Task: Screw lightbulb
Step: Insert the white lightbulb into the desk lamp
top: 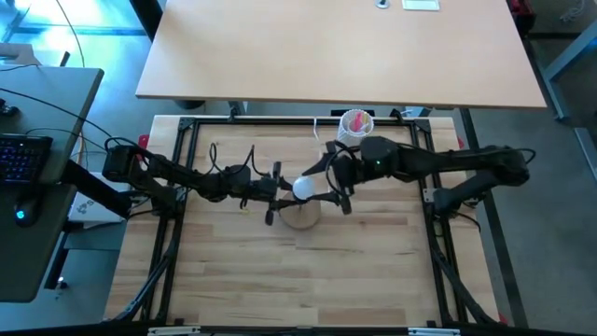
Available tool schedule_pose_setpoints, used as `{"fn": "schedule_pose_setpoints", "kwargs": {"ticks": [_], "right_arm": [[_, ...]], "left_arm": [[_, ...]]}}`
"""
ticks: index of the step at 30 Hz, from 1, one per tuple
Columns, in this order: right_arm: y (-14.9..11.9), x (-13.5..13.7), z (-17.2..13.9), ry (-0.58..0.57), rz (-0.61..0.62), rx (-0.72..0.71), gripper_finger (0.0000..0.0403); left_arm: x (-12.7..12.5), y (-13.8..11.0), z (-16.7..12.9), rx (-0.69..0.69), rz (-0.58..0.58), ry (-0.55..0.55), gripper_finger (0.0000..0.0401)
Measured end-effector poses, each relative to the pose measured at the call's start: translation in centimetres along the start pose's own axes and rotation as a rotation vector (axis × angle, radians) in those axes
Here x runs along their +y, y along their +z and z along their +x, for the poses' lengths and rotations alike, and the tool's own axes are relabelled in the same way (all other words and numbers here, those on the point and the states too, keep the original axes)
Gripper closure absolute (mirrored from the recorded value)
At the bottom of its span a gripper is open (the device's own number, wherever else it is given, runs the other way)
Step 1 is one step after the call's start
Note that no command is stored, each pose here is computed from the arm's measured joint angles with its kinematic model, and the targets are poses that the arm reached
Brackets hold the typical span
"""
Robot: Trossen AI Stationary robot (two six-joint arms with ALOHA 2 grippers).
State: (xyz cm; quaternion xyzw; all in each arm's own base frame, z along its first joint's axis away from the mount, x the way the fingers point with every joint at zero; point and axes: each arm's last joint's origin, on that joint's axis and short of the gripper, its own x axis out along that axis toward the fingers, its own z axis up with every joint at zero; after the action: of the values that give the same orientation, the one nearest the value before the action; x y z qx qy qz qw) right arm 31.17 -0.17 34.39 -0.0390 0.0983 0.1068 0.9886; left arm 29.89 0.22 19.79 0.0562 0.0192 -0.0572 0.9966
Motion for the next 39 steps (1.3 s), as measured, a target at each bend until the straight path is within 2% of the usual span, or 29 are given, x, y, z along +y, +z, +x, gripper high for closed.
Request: {"fn": "schedule_pose_setpoints", "kwargs": {"ticks": [3,9,18,25,29,36,39], "right_arm": [[-0.8,-0.8,0.5,-0.002,0.035,0.01,0.011],[-2.1,-1.3,2.3,0.124,0.044,0.0,0.011],[-2.1,-1.2,2.3,0.106,0.051,0.008,0.0121],[-2.1,0.6,2.6,-0.056,0.04,0.058,0.0141],[-2.0,1.9,2.9,-0.191,0.04,0.07,0.0142],[-1.9,3.5,2.8,-0.495,0.124,0.067,0.0143],[-1.8,3.8,2.9,-0.573,0.172,0.035,0.0144]], "left_arm": [[-0.1,-0.1,0.0,0.004,-0.001,-0.015,0.0268],[-0.2,-0.1,0.0,0.006,0.019,-0.023,0.0268],[-0.2,-0.1,0.0,0.011,0.007,-0.02,0.0268],[-0.1,-0.3,0.0,0.026,0.007,0.007,0.0268],[0.1,-0.3,0.0,0.036,0.006,0.07,0.0268],[0.2,-0.1,0.0,0.03,0.005,0.18,0.0268],[-0.1,0.1,0.0,0.017,0.001,0.218,0.0268]]}}
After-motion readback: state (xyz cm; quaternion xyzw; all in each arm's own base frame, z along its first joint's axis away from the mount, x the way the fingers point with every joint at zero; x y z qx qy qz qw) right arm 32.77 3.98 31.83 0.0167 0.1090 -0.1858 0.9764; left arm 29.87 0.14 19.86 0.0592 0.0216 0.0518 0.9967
